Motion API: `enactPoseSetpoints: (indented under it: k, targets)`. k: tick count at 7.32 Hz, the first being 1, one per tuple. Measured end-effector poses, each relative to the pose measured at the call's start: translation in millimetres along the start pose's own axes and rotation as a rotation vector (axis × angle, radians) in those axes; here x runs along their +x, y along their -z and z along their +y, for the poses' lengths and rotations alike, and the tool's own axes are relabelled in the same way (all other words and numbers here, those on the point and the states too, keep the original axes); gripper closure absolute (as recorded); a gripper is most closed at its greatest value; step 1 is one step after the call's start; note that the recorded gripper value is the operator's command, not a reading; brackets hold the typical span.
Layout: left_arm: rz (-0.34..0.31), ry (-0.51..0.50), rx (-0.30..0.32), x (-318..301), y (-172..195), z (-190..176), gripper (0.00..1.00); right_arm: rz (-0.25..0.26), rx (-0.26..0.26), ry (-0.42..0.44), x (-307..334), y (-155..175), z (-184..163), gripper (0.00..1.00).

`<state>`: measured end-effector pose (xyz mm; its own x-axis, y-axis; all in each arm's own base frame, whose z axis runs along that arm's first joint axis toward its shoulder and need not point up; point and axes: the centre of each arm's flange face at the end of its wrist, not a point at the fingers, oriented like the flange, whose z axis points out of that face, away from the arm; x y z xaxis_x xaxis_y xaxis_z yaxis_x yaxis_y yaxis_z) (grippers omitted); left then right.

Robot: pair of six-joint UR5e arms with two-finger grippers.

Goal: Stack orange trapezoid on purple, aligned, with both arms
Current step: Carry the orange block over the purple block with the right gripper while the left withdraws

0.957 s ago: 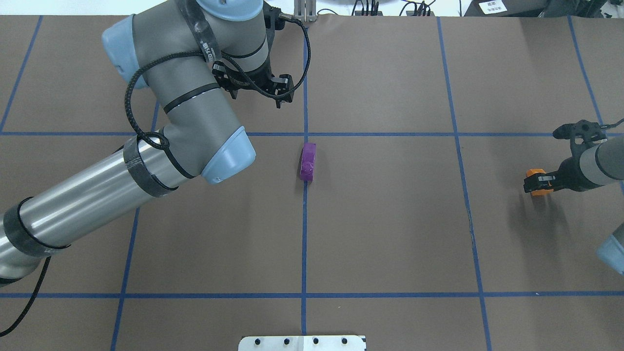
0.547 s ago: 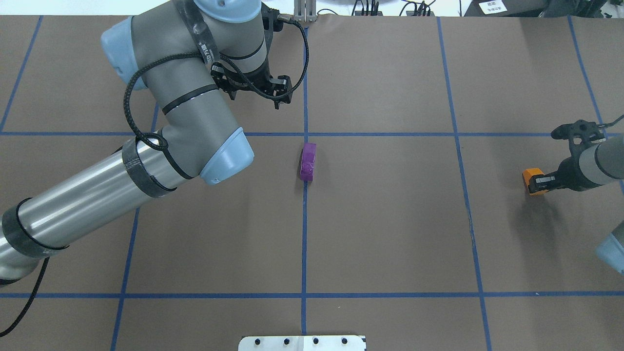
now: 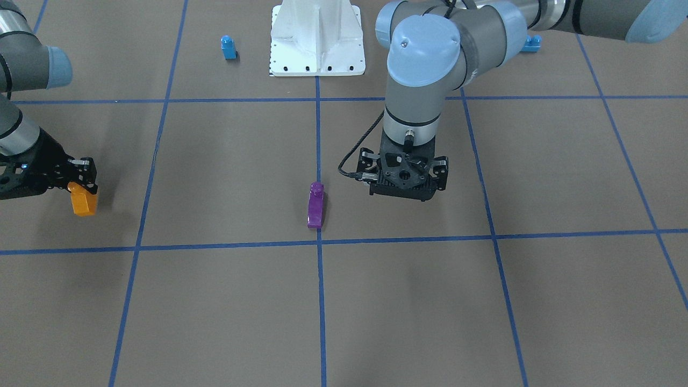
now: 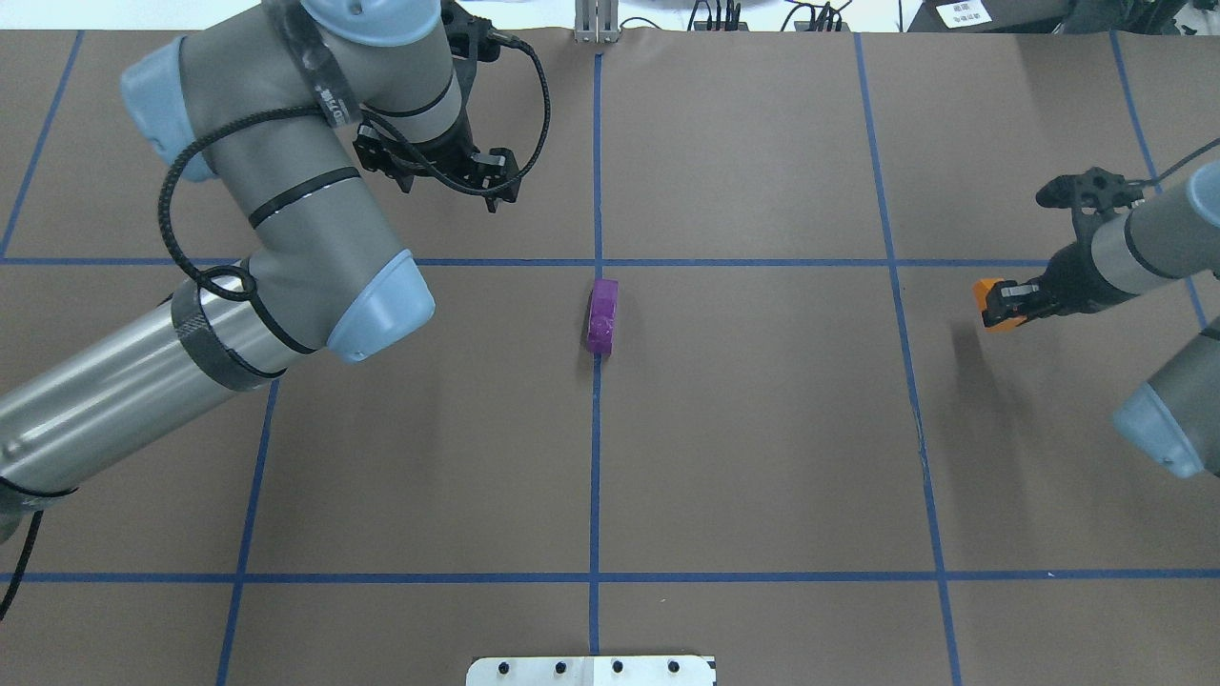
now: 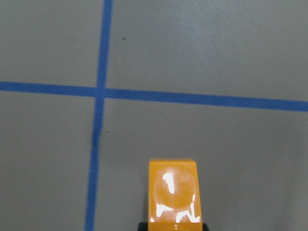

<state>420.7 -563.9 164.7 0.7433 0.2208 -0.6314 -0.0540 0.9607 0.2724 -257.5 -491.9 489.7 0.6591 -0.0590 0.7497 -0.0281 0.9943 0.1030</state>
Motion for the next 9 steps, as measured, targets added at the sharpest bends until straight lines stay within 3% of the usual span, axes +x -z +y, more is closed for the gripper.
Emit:
enactPoseSetpoints:
  k: [2, 4, 6, 9]
  targets:
    - [-0.034, -0.042, -0.018, -67.2, -0.2, 9.8, 0.00, -0.004, -0.008, -0.037, -90.2, 36.0, -50.6, 1.00]
    - [-0.065, -0.081, -0.054, -150.2, -8.6, 25.5, 0.00, -0.013, -0.037, -0.095, -198.3, 64.8, -76.2, 1.00]
    - [-0.091, -0.110, -0.093, -219.7, -16.7, 44.8, 0.00, -0.017, -0.052, -0.153, -302.1, 61.1, -67.9, 1.00]
    - [-0.108, -0.119, -0.135, -288.4, -20.8, 74.5, 0.00, 0.028, -0.024, -0.209, -410.5, 21.4, -34.1, 1.00]
